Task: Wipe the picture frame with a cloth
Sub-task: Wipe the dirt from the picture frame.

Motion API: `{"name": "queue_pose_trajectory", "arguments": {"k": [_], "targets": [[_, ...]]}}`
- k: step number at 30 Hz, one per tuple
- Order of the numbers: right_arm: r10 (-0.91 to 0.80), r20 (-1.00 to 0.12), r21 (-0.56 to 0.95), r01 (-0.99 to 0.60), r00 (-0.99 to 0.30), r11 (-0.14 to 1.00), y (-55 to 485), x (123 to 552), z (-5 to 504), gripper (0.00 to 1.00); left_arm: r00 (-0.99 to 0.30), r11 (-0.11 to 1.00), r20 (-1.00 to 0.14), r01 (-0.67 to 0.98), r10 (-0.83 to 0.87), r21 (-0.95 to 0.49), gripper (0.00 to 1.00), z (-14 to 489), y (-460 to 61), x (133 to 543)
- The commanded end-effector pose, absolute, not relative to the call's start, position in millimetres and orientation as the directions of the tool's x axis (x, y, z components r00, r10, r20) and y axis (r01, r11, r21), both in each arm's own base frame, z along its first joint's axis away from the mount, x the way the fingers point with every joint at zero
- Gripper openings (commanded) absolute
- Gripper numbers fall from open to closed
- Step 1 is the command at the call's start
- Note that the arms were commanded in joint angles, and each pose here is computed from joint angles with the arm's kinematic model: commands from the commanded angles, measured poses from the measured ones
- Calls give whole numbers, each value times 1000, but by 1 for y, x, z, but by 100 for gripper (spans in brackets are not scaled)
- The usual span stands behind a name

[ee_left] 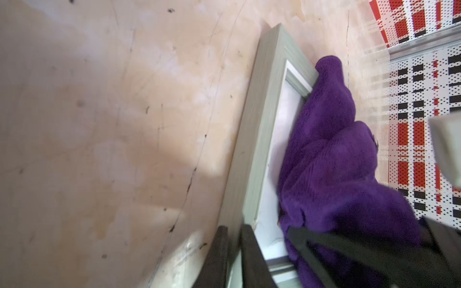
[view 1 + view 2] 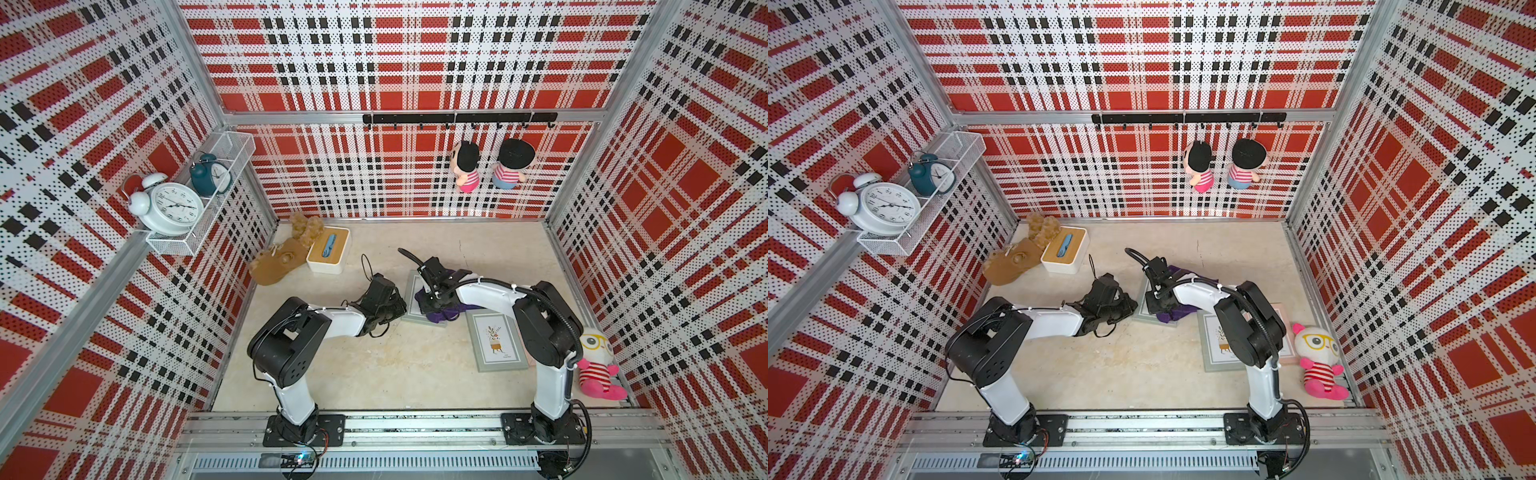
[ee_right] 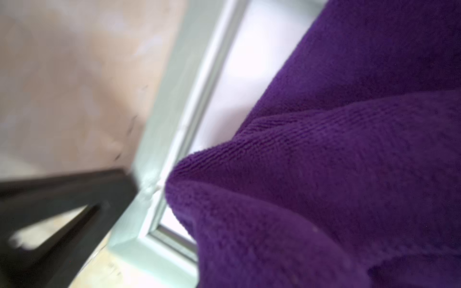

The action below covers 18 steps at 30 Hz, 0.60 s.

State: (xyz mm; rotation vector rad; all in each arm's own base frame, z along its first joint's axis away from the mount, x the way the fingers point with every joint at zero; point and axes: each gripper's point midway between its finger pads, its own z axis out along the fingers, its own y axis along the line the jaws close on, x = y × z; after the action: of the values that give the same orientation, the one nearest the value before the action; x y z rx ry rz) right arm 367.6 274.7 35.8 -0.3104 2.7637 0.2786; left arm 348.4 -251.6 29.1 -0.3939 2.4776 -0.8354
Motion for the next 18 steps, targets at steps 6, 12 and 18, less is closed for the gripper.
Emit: {"name": "queue_pose_trajectory", "arguments": {"k": [6, 12, 18], "targets": [[-169, -394, 221, -272, -903, 937, 312, 416, 45, 0, -885, 835, -266, -206, -381, -511, 16, -10, -225, 322], [-81, -556, 286, -283, -827, 915, 301, 419, 129, 0, -873, 798, -327, -107, -361, -593, 26, 43, -255, 358], [64, -683, 323, -223, -727, 920, 267, 430, 223, 0, -817, 754, -408, -48, -406, -655, 52, 113, -263, 389]]}}
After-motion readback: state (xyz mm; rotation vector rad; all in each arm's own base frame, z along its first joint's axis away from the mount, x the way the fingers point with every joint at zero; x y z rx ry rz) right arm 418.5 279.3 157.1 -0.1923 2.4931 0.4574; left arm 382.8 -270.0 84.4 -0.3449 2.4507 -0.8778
